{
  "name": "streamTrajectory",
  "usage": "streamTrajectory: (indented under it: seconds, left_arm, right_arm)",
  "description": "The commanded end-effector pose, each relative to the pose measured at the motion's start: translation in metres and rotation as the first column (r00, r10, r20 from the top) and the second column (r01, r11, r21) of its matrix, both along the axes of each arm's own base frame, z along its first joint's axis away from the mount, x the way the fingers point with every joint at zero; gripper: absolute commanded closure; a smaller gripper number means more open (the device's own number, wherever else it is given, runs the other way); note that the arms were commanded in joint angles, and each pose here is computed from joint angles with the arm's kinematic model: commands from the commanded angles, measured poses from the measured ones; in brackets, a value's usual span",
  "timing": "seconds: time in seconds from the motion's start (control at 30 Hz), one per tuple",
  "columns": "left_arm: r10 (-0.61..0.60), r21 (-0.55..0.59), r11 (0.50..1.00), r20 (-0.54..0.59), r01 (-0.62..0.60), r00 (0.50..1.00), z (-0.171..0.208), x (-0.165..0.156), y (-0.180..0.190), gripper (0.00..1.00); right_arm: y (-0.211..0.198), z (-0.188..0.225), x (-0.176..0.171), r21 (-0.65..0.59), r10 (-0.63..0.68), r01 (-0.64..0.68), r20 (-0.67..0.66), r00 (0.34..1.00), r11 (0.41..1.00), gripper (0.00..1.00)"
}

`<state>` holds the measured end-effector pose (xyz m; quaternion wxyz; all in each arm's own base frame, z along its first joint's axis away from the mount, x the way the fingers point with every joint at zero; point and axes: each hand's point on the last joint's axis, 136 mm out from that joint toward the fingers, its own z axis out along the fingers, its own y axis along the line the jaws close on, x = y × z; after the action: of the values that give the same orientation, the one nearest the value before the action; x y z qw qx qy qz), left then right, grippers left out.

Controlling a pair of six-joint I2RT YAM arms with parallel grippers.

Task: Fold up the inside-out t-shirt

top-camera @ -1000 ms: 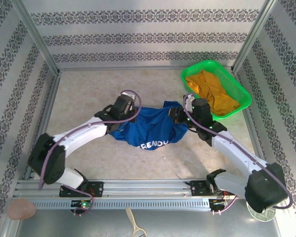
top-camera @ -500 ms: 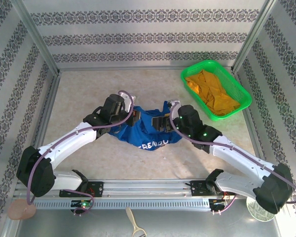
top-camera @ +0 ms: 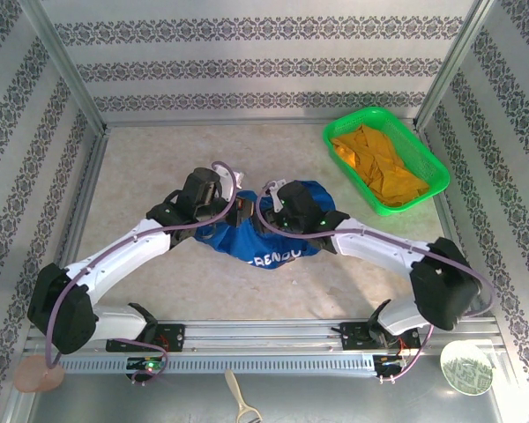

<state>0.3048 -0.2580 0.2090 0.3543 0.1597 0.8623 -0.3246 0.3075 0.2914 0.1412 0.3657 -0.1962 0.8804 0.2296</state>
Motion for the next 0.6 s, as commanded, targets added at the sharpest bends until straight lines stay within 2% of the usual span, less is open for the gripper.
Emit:
streamTrajectory:
  seconds: [0.0, 0.03, 0.07, 0.1, 0.2, 0.27, 0.4, 0.5, 0.53, 0.57]
  left_arm:
    - [0.016, -0.038, 0.999, 0.024, -0.015, 1.000, 0.021, 0.000, 0.006, 1.00]
    - [0.028, -0.036, 0.999, 0.021, -0.027, 0.999, 0.020, 0.002, 0.010, 1.00]
    - [0.046, -0.034, 0.998, 0.018, -0.045, 0.999, 0.017, 0.004, 0.015, 1.00]
    - [0.068, -0.032, 0.997, 0.014, -0.067, 0.998, 0.015, 0.008, 0.022, 1.00]
    - [0.165, 0.003, 0.986, 0.008, -0.165, 0.986, 0.003, 0.022, 0.046, 1.00]
    - [0.228, 0.032, 0.973, -0.005, -0.228, 0.974, -0.008, 0.031, 0.063, 1.00]
    - [0.288, 0.081, 0.955, -0.027, -0.285, 0.957, -0.029, 0.049, 0.078, 1.00]
    - [0.293, 0.114, 0.951, -0.028, -0.289, 0.956, -0.037, 0.060, 0.077, 0.99]
    - [0.293, 0.123, 0.950, -0.027, -0.288, 0.956, -0.039, 0.063, 0.077, 0.92]
    - [0.295, 0.129, 0.949, -0.023, -0.290, 0.955, -0.039, 0.065, 0.077, 0.77]
  right_arm:
    - [-0.009, 0.002, 0.020, 0.011, -0.028, 0.028, 0.022, 0.999, 1.000, 0.56]
    - [-0.013, 0.001, 0.022, 0.018, -0.032, 0.031, 0.012, 0.999, 0.999, 0.70]
    - [-0.020, 0.000, 0.024, 0.025, -0.036, 0.036, -0.002, 0.999, 0.999, 0.89]
    - [-0.026, 0.001, 0.025, 0.038, -0.041, 0.041, -0.013, 0.999, 0.998, 1.00]
    - [-0.042, 0.018, 0.019, 0.121, -0.021, 0.025, -0.036, 0.999, 0.992, 1.00]
    - [-0.042, 0.040, 0.006, 0.204, 0.049, -0.043, -0.026, 0.998, 0.978, 1.00]
    - [-0.029, 0.084, -0.027, 0.348, 0.254, -0.252, 0.042, 0.966, 0.903, 1.00]
    - [-0.023, 0.095, -0.036, 0.406, 0.345, -0.334, 0.050, 0.937, 0.850, 1.00]
    - [-0.023, 0.097, -0.037, 0.419, 0.358, -0.343, 0.045, 0.933, 0.841, 1.00]
    - [-0.022, 0.098, -0.036, 0.426, 0.363, -0.346, 0.044, 0.931, 0.836, 1.00]
